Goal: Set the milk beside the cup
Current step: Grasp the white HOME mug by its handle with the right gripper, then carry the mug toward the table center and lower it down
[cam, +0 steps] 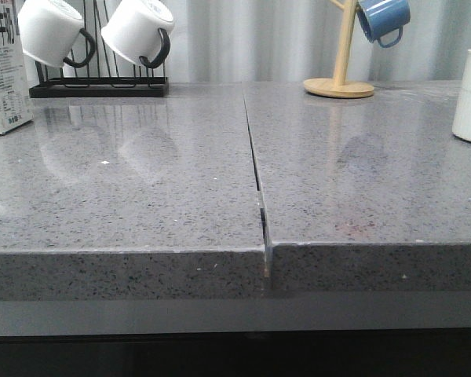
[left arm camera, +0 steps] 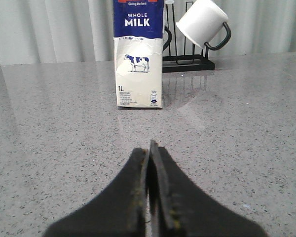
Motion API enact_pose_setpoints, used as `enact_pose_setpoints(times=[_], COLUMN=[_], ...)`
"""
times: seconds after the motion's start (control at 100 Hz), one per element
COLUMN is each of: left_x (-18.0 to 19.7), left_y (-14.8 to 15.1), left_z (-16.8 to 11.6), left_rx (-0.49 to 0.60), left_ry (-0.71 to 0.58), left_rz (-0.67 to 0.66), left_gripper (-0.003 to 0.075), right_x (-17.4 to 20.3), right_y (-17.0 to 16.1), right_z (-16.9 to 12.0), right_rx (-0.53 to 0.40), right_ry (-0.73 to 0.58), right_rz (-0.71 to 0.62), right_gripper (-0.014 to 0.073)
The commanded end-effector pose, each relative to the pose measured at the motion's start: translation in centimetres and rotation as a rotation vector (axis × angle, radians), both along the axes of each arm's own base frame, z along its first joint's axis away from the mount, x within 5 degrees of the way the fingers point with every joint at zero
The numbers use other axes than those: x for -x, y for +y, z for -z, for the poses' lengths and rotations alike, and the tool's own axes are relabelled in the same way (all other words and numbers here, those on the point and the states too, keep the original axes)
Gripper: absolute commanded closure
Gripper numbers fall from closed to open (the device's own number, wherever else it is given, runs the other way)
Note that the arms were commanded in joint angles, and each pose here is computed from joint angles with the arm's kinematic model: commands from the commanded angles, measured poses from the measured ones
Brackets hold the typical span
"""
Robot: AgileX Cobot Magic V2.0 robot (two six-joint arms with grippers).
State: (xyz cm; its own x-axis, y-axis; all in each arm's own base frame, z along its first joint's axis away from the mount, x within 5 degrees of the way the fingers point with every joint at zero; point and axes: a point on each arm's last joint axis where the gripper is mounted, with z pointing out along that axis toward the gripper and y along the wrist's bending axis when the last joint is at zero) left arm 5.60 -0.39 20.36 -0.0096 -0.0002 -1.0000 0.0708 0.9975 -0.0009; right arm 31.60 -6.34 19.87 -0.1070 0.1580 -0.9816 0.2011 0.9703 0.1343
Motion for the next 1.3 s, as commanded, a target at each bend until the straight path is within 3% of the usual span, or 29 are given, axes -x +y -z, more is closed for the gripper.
enact_pose_setpoints(times=[0.0,0.14,0.29,0.54,0.75,0.97,1.19,1.29], left_x=[0.1,0.1,0.1,0.1,0.1,0.1,0.1,0.1], left_y=[0.0,0.0,0.0,0.0,0.0,0.0,0.0,0.0], left_z=[0.5,0.5,0.5,0.5,0.5,0.5,0.5,0.5], left_rx=[0.013,0.013,0.013,0.013,0.013,0.013,0.013,0.013], left_ry=[-0.073,-0.073,-0.073,-0.073,-0.073,-0.073,-0.073,-0.073], left_rz=[0.000,0.000,0.000,0.000,0.000,0.000,0.000,0.000], left_gripper=[0.0741,0.0741,0.0741,0.0741,0.0741,0.0741,0.0741,0.0741], right_x=[-0.3,-0.2,0.1,-0.9,-1.7,-2.4,-2.8,-2.8], right_y=[0.3,2.2,6.3,13.6,17.8,20.4,20.7,20.7], right_z=[-3.0,-4.1,-5.6,-6.9,-7.3,-5.5,-4.3,-4.3], right_rx=[0.042,0.044,0.031,-0.005,-0.051,-0.075,-0.067,-0.067], right_ry=[-0.175,-0.215,-0.248,-0.150,-0.174,-0.202,-0.181,-0.179], right_rz=[-0.017,-0.075,-0.198,-0.411,-0.497,-0.541,-0.542,-0.542], right_gripper=[0.0662,0.0662,0.0662,0.0662,0.0662,0.0661,0.0657,0.0599])
